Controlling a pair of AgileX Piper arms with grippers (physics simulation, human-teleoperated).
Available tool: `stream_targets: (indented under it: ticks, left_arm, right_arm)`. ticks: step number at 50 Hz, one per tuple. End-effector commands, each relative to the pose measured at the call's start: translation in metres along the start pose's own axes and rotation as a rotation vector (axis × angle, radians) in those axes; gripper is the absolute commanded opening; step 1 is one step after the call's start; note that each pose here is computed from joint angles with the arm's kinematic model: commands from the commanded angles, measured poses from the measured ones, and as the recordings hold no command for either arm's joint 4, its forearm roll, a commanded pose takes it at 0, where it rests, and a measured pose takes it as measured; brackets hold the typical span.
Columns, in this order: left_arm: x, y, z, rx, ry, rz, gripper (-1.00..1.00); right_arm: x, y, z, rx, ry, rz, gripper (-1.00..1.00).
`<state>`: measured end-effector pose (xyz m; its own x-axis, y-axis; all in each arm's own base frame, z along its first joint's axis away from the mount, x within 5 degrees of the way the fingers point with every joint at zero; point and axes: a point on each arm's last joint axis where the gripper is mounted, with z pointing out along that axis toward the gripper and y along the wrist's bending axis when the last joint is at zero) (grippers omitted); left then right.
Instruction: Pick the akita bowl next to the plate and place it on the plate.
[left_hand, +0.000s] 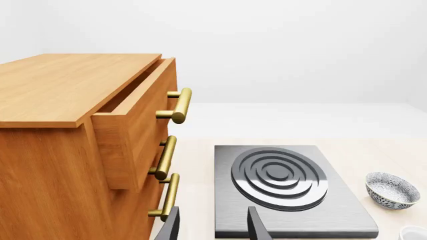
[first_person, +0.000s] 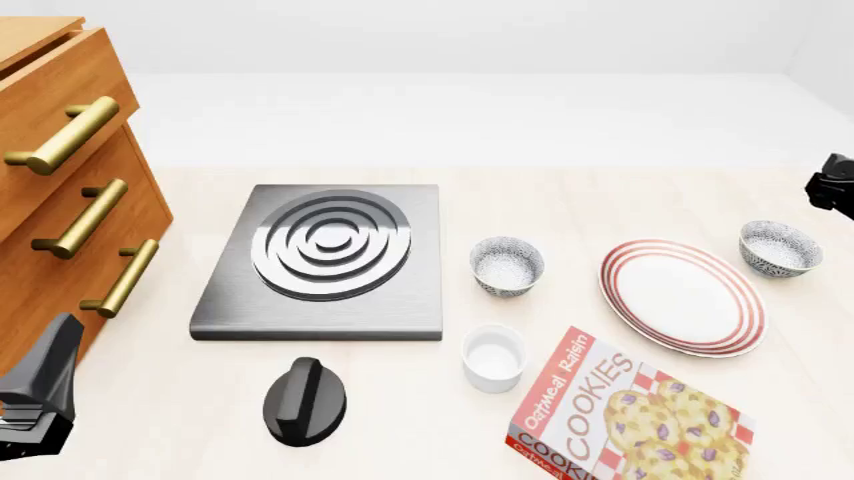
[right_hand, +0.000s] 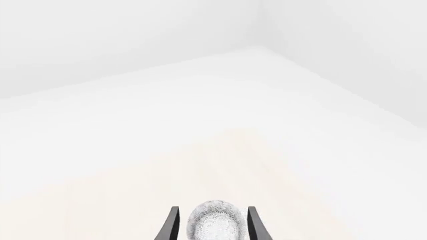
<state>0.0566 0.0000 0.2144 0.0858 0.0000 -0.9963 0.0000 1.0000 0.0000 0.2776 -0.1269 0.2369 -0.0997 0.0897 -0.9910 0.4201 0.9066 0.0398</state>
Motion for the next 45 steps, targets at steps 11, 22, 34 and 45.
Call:
stream_targets:
  ticks: [11,22,34,45]
  left_arm:
    - [0.0,0.0,0.0,0.0,0.0,0.0,1.0]
    - [0.0,0.0,0.0,0.0,0.0,0.0,1.0]
    - [0.0,0.0,0.0,0.0,0.0,0.0,1.0]
    - [0.0,0.0,0.0,0.0,0.0,0.0,1.0]
  right_arm:
    - [0.001,-0.011,0.008,0.035,0.011,0.017,1.0]
    - [0.002,-0.016,0.01,0.052,0.017,0.027,1.0]
    - [0.004,-0.026,0.013,0.081,0.026,0.046,1.0]
    - [0.006,-0.035,0.018,0.109,0.036,0.068,1.0]
